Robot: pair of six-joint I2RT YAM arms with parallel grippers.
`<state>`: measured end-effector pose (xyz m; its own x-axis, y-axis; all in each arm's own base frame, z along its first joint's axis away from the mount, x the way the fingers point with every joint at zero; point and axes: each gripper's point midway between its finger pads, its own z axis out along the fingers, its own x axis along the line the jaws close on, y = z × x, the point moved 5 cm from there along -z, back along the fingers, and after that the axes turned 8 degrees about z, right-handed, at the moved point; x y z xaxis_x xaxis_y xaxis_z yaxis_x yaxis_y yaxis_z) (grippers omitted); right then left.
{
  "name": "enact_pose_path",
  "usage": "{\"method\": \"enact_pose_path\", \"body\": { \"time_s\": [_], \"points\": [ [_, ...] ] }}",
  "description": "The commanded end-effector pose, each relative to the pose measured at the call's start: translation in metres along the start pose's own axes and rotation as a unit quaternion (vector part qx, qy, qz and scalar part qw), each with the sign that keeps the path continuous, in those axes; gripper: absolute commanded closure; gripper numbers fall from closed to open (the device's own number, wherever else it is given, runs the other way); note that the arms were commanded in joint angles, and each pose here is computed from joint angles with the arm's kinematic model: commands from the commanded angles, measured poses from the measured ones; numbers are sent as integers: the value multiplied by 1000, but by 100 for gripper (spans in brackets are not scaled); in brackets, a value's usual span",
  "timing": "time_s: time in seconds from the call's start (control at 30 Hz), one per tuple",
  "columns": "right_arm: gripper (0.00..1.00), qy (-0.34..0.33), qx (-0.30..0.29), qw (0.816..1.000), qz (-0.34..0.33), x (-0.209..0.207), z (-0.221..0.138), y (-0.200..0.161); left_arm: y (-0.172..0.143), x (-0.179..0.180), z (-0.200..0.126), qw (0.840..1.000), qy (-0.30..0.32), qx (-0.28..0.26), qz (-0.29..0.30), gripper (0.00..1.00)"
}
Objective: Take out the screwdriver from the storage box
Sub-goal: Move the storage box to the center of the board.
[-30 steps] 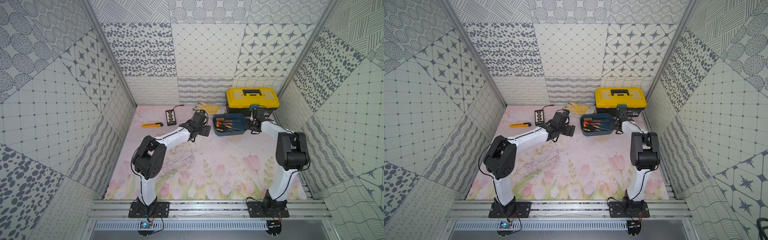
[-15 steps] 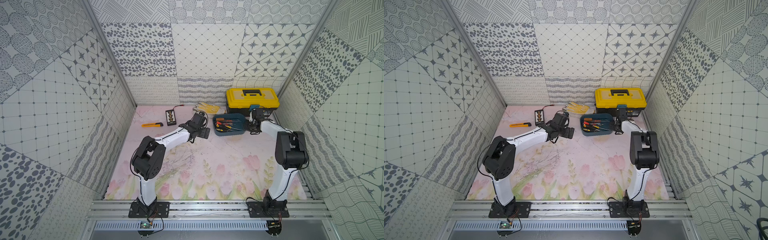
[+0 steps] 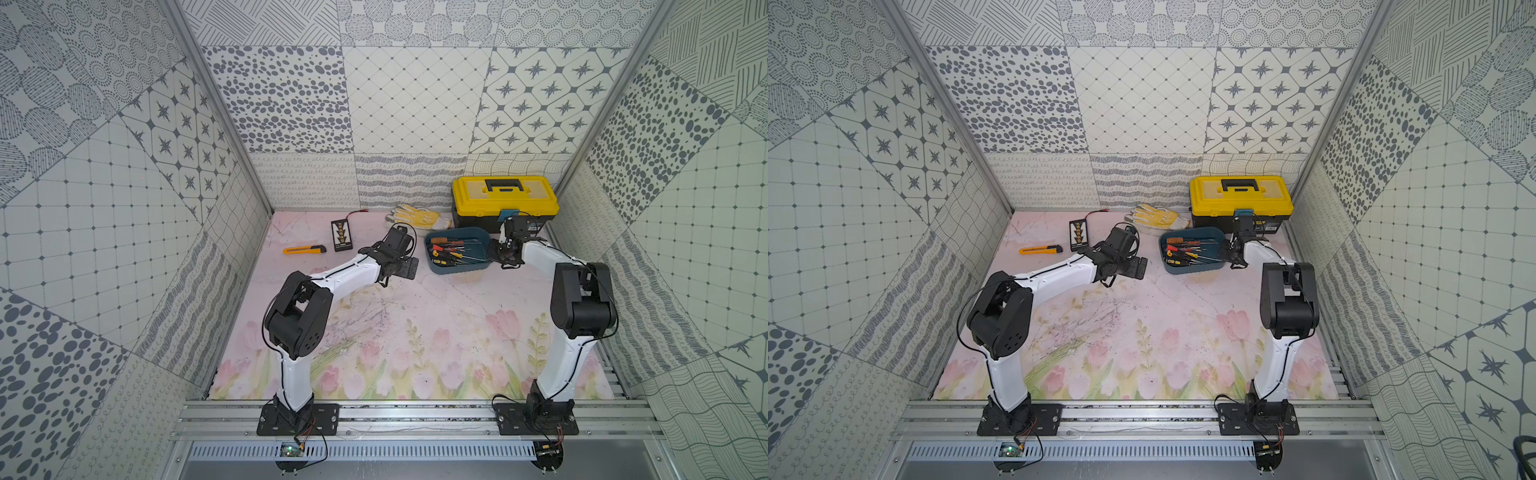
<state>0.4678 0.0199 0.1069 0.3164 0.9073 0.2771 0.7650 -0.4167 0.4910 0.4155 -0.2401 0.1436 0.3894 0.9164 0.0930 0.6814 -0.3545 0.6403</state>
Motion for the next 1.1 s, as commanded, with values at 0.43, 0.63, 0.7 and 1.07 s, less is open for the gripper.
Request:
{"method": "enact_pose_path", "body": {
  "time_s": [0.43,0.63,0.7,1.07],
  "points": [
    [100,17,57,994,-93,38,-17,-45,0,8,-13,999,32,6,18,1],
    [100,46,68,988,-130,64,-17,-55,-3,19,-23,999,40,4,15,1],
    [100,62,74,985,-140,75,-16,-60,-4,24,-27,999,42,3,16,1],
    [100,138,95,958,-234,137,-18,-90,-2,44,-50,999,9,27,44,1]
  ]
}}
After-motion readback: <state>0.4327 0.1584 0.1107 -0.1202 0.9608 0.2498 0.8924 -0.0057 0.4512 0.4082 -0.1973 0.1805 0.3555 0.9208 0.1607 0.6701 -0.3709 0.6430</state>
